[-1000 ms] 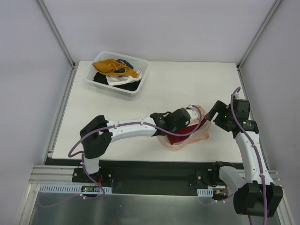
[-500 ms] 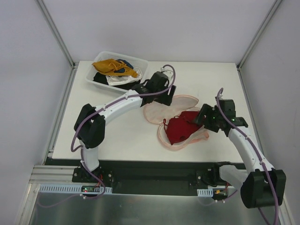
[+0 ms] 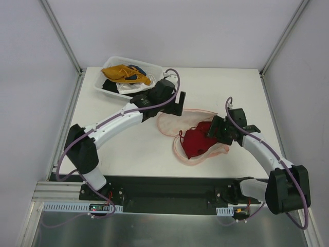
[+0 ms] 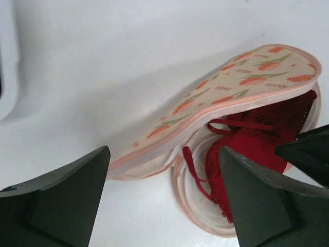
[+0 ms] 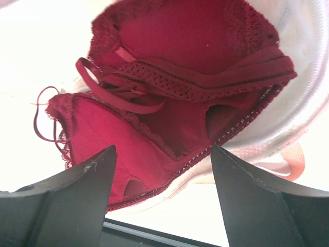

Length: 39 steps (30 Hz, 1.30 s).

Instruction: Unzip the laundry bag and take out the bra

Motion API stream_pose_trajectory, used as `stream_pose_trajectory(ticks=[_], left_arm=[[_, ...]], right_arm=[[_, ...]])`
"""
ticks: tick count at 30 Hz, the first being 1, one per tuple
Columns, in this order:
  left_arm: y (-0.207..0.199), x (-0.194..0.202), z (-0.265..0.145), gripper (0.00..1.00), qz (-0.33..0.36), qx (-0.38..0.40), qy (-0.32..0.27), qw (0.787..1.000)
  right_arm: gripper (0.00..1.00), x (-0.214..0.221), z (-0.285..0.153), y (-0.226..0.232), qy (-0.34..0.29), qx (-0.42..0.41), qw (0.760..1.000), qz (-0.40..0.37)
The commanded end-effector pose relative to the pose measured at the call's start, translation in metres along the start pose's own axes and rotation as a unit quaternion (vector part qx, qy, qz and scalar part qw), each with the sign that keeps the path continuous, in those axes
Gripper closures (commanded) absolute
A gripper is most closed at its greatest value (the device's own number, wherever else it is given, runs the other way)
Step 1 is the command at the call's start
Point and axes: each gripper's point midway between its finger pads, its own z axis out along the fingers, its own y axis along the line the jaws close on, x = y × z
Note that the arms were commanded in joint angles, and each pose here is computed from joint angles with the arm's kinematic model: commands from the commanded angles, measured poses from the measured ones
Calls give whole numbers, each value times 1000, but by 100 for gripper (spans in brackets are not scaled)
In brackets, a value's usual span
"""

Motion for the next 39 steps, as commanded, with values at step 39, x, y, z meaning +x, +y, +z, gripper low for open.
stream_pose_trajectory(ticks=[39], left_arm=[[-173, 145, 74, 18, 287, 11, 69, 955]], right_arm=[[17, -87, -131, -70, -215, 76, 963, 141]])
